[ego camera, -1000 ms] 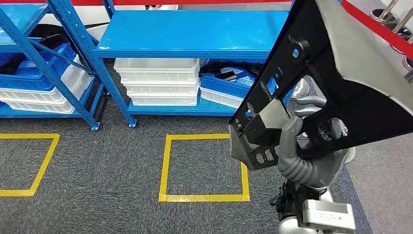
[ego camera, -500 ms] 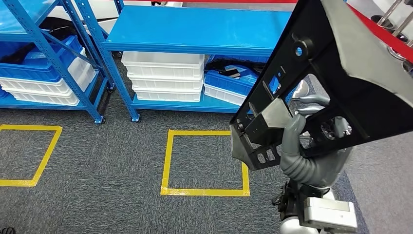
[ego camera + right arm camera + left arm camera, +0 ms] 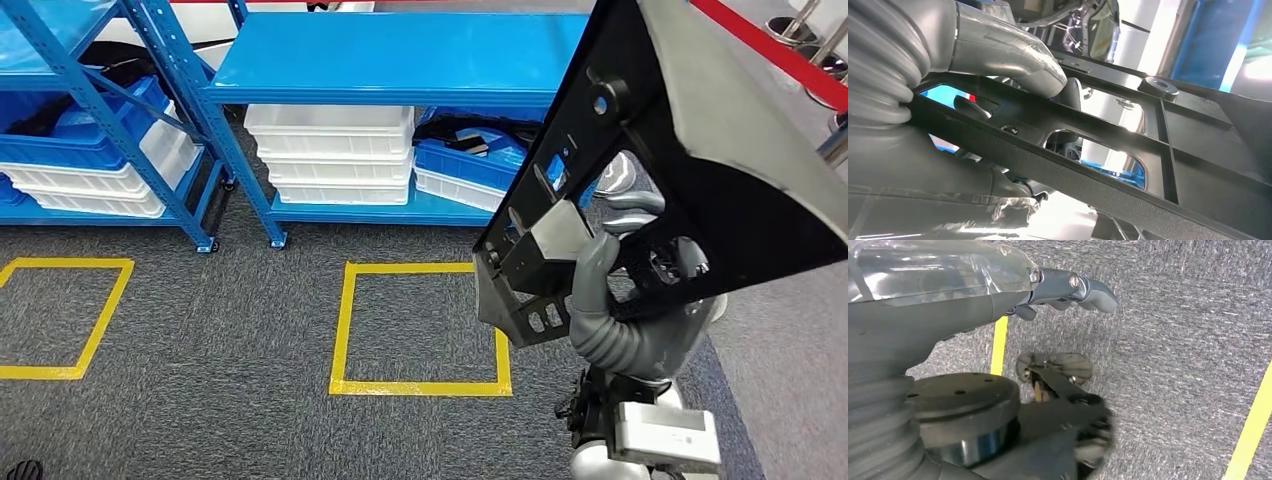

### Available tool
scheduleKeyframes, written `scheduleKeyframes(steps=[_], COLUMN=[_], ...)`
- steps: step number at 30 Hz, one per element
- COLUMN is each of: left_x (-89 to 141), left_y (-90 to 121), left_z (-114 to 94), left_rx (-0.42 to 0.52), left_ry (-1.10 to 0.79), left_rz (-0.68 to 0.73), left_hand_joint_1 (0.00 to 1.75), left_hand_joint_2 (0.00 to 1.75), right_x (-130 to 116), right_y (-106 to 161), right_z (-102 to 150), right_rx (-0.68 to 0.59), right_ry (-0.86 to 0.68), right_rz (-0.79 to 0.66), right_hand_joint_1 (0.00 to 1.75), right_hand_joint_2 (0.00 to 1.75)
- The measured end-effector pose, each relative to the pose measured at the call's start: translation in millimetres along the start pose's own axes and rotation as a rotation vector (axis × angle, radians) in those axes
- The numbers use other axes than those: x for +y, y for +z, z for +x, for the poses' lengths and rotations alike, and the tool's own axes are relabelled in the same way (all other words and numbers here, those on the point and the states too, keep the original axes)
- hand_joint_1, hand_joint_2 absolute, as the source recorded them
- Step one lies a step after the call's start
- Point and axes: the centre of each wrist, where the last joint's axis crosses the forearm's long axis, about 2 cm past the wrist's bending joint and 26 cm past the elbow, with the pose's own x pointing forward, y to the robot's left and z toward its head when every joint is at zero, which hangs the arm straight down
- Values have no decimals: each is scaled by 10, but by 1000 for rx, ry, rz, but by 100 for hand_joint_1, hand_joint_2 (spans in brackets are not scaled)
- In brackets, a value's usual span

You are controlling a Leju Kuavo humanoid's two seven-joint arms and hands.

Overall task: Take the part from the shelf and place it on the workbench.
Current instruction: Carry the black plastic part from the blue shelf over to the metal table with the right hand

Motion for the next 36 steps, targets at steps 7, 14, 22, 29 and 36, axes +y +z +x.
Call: scheduleKeyframes(steps=[7,14,22,29,36], left_x=[1,2,1,2,3], left_y=[-2,8,21,32,40], left_z=[2,-13,-35,-53,-65], left_rx=[1,6,4,5,6], left_ry=[2,8,10,11,10], left_rz=[1,4,3,2,2], left_hand_joint_1=[0,0,0,0,0], left_hand_joint_2=[175,175,175,175,175], right_x=[-4,-38,-70,-80,-90], right_y=[4,35,40,50,51], right_z=[-2,-16,-25,-16,-15], right_rx=[18,55,54,59,52], right_ry=[2,34,54,69,75], right_rz=[4,34,53,66,76], right_hand_joint_1=[175,175,175,175,175], right_hand_joint_2=[175,175,175,175,175])
